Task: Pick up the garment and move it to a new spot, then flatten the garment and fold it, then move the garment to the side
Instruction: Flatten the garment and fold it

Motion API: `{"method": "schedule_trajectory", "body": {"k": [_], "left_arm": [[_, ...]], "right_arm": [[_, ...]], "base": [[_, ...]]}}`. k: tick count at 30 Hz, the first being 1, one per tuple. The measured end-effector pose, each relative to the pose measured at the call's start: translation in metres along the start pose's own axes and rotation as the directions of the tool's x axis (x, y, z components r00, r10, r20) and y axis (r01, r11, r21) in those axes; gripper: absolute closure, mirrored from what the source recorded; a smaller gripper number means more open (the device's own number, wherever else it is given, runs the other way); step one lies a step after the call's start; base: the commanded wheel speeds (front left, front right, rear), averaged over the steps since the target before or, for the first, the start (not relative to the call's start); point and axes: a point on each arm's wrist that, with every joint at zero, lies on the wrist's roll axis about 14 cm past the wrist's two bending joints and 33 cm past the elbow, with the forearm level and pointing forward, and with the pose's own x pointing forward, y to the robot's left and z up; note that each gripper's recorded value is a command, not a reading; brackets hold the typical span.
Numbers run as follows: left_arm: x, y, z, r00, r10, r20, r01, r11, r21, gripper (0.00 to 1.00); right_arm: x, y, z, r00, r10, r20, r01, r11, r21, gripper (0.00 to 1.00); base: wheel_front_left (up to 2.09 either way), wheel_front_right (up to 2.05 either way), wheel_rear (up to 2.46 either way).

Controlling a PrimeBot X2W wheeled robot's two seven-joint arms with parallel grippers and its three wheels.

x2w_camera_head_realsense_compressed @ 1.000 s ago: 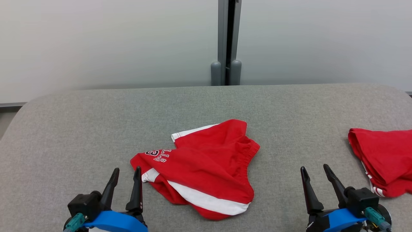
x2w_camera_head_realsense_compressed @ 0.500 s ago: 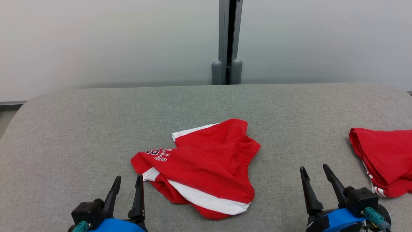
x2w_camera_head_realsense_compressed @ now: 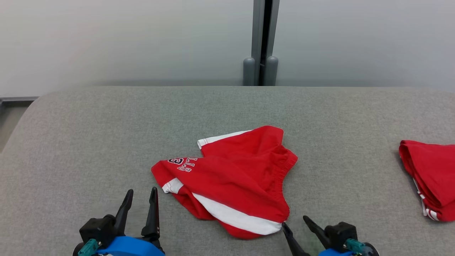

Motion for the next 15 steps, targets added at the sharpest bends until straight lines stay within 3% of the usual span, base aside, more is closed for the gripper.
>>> {"method": "schedule_trajectory", "body": {"k": [13,15], "left_arm": [[-0.005,0.023,0.001,0.997,0.071,0.006,-0.071,0.997,-0.002,0.00],[-0.006,0.024,0.001,0.997,0.076,0.005,-0.076,0.997,-0.002,0.00]], "right_arm": [[0.030,0.030,-0.024,0.984,0.124,-0.128,-0.131,0.990,-0.045,0.00],[0.033,0.033,-0.023,0.983,0.135,-0.126,-0.142,0.989,-0.043,0.53]], "base": [[0.00,0.00,0.00],[0.00,0.00,0.00]]}}
